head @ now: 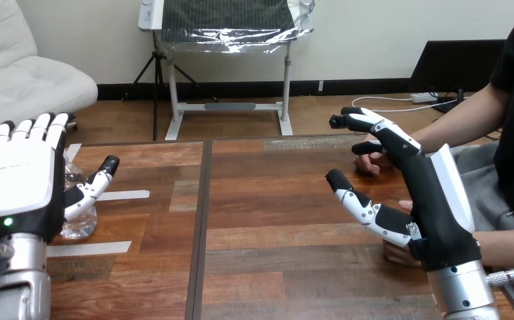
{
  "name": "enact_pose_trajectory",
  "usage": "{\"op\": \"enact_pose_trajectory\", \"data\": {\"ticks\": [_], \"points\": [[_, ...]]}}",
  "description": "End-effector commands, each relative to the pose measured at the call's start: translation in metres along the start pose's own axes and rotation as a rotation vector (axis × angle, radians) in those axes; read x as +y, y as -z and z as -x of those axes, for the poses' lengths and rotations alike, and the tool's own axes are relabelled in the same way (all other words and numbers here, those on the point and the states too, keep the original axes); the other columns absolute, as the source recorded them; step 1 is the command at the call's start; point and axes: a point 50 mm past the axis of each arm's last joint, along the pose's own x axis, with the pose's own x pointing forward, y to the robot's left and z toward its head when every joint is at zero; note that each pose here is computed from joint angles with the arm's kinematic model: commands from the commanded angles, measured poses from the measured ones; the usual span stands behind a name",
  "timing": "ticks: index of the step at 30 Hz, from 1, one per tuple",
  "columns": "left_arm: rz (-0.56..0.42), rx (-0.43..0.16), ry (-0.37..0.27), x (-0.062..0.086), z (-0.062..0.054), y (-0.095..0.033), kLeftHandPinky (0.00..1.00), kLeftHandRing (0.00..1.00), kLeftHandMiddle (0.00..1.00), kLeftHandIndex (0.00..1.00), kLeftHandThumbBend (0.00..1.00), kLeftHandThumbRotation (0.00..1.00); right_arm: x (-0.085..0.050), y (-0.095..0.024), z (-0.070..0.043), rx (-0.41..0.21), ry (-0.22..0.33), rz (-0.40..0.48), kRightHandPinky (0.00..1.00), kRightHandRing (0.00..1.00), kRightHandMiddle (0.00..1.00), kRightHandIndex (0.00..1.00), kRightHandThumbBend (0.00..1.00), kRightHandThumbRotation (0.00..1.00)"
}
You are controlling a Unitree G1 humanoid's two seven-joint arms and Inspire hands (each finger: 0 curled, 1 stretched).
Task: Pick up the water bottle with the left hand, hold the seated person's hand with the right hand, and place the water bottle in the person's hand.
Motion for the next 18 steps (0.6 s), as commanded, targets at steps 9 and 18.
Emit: {"op": "enact_pose_trajectory", "data": {"ticks": [9,18], "points": [[-0.02,-0.01,-0.032,0.015,-0.039,-0.003,0.91,0.89,0.9,0.89,0.5,1.0,-0.005,-0.009,-0.02,-0.075,0.018,-0.002,0.67,0.82,0.85,0.74,0.41,0.11],[-0.063,0.003,0.009,0.013,-0.049,-0.001,0.92,0.9,0.91,0.89,0.49,1.0,-0.006,-0.01,-0.02,-0.078,0.014,0.005,0.68,0.82,0.85,0.75,0.41,0.11]]}}
